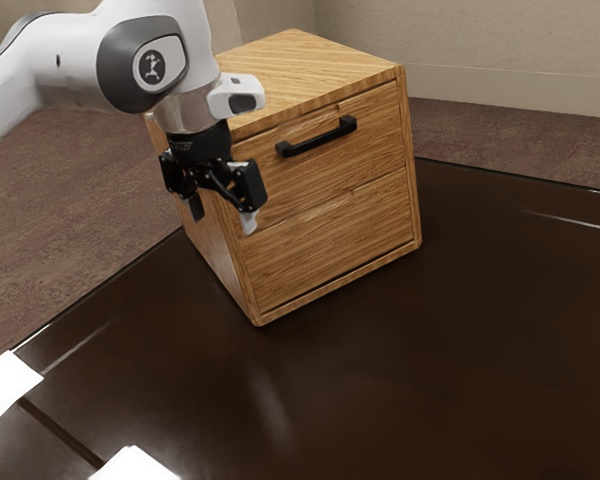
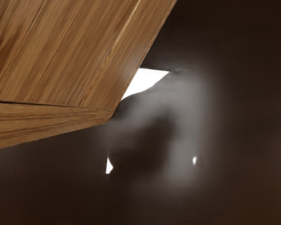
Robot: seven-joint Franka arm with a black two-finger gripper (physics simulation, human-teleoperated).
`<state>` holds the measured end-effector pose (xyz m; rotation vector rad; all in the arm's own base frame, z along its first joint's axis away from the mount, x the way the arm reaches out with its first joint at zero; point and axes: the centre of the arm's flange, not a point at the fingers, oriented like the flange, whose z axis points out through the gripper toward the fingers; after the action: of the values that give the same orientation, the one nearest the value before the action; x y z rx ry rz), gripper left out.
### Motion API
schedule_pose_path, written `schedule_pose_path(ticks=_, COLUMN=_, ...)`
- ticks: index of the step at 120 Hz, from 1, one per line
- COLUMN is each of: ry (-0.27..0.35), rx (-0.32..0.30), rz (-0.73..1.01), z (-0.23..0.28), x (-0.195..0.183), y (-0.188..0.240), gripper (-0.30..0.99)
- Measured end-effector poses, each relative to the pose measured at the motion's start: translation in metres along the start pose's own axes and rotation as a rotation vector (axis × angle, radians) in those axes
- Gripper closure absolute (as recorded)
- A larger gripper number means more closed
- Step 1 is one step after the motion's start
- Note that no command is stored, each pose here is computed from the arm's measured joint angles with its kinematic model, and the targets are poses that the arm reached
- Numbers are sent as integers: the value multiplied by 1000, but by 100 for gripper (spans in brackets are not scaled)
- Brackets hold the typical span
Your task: Pull the drawer handle with one arm to open the drawer
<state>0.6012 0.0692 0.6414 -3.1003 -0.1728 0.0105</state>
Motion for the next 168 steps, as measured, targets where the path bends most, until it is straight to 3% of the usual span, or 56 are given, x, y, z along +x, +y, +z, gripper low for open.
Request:
schedule_pose_path(ticks=23, ry=-4, rx=-2, rz=16, z=-4, x=-4, y=0, gripper=0)
schedule_pose_path(ticks=37, ry=144, rx=-42, rz=57, z=-89, x=-55, y=4, gripper=0)
schedule_pose_path(ticks=49, ry=181, rx=-50, rz=95, z=-106, x=-66, y=19, gripper=0)
schedule_pose_path(ticks=65, ry=183, rx=-2, rz=152, z=-87, x=-46, y=54, gripper=0)
schedule_pose_path(ticks=86, ry=244, rx=83, rz=294, z=-86, x=-44, y=128, gripper=0)
schedule_pose_path(ticks=101, ry=261, rx=123, rz=279, z=-74, x=-22, y=125, gripper=0)
schedule_pose_path(ticks=119, ry=350, rx=208, rz=268, z=-96, x=1, y=130, gripper=0)
schedule_pose_path(ticks=130, ry=353, rx=248, rz=280, z=-90, x=9, y=137, gripper=0)
schedule_pose_path(ticks=145, ry=360, rx=265, rz=316, z=-80, x=20, y=156, gripper=0)
schedule_pose_path(ticks=168, ry=379, rx=203, rz=320, z=-74, x=48, y=132, gripper=0)
